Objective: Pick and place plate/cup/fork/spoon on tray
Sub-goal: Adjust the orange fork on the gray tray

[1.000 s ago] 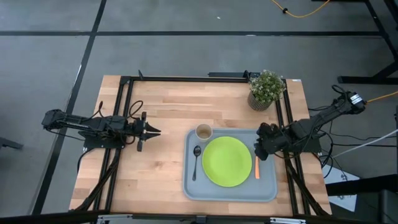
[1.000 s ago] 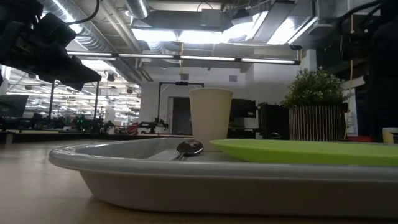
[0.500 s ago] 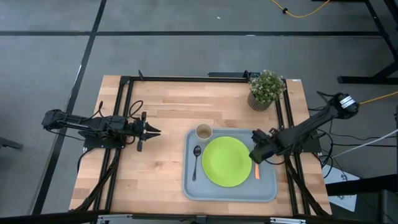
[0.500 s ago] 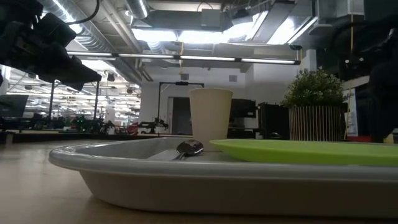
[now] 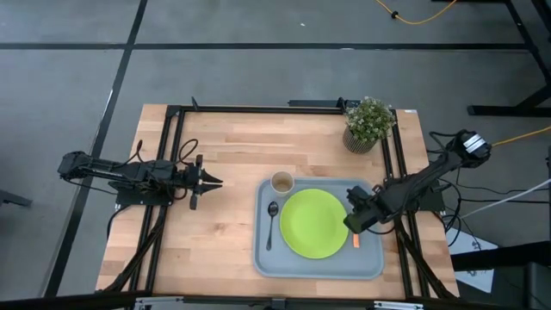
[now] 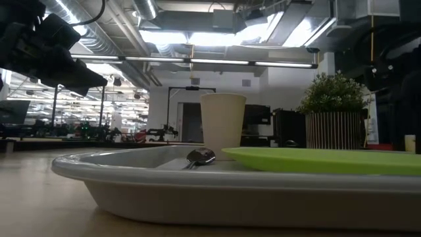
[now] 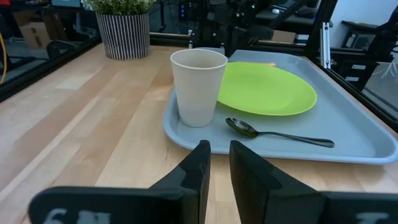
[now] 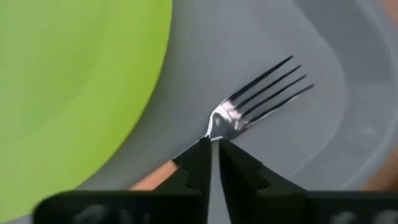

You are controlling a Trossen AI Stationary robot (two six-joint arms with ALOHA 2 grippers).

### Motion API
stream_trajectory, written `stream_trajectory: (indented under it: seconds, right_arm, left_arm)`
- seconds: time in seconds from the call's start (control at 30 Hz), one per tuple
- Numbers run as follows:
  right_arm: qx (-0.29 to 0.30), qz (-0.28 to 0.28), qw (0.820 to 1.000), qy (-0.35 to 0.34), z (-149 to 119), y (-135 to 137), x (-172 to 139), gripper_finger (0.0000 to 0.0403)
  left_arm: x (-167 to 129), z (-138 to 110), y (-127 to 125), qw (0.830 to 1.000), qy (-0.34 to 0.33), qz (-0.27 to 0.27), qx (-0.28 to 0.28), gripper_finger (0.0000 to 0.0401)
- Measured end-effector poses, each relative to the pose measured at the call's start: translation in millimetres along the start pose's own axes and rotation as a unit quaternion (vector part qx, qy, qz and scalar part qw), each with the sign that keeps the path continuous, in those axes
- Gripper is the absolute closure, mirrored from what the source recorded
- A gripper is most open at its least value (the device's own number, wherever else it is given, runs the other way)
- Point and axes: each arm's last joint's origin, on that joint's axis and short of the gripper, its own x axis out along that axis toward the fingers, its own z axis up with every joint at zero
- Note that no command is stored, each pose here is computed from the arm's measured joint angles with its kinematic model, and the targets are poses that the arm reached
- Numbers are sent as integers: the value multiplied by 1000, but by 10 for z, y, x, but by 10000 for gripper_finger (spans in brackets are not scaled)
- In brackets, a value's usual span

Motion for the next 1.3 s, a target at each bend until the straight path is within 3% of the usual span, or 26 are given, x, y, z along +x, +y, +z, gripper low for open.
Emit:
stream_trajectory:
  seconds: [0.13,1.3]
  right_arm:
    - [-2,-4,1000,12,-11,34,51,397]
    - [-3,47,998,43,-81,225,31,402]
  left_arm:
    - [0,1,0,1000,0,0,0,348]
    - [0,1,0,1000,0,0,0,348]
